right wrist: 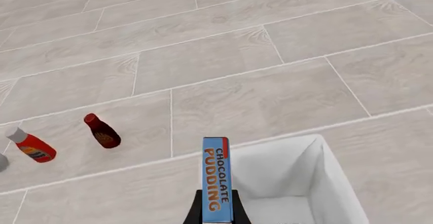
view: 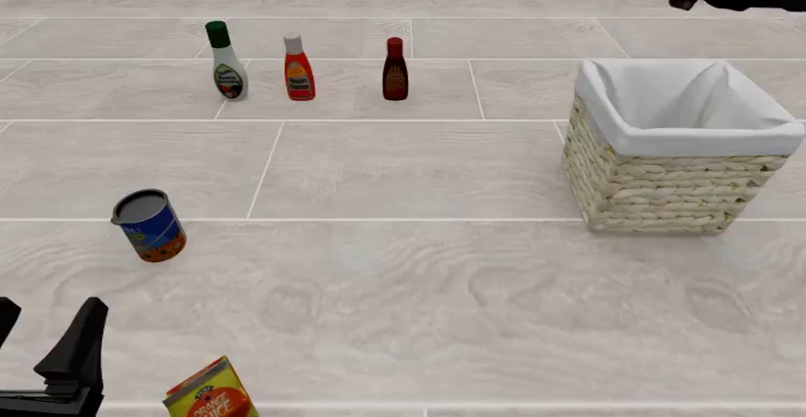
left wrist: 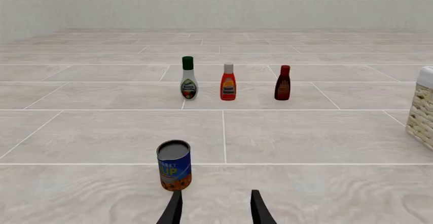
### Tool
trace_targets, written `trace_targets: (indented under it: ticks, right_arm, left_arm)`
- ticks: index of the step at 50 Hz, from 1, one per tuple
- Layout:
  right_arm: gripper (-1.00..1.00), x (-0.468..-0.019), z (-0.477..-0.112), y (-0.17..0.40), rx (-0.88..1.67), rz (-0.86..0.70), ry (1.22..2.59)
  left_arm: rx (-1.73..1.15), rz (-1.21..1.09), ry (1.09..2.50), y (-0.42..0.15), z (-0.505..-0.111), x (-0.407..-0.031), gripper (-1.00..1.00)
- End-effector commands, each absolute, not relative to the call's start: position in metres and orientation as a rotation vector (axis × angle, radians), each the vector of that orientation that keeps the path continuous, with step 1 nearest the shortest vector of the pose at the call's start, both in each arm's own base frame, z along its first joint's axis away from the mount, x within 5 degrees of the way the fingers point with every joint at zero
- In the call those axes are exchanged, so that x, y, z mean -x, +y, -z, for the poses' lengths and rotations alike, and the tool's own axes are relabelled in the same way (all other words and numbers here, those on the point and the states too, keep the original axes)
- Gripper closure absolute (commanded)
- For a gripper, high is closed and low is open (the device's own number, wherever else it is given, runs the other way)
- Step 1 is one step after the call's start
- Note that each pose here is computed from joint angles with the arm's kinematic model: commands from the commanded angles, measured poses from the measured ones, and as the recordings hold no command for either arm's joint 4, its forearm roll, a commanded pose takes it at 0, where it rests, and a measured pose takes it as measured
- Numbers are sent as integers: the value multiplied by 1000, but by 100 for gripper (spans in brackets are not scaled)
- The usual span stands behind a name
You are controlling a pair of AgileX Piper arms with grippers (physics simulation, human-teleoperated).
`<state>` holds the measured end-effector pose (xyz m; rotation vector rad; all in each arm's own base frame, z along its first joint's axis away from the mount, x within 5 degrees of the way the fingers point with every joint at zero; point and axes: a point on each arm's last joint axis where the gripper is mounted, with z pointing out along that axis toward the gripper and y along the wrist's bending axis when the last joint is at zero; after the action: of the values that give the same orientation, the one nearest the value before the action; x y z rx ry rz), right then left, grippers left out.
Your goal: Pick the chocolate pudding and place it in the basket.
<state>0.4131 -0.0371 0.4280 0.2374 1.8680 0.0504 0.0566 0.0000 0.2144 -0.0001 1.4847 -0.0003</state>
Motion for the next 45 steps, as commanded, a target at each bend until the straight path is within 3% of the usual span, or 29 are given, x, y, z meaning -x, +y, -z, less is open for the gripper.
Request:
trace_targets:
  ticks: [1,45]
  right_arm:
    - [100,-417,-429,-58,-323,-45,1866]
    - [100,-440,-396,-95,-595,-106,1947]
  left_arm:
    - [0,0,1485,0,-214,-57,-100]
    - [0,0,1484,0,-214,-57,-100]
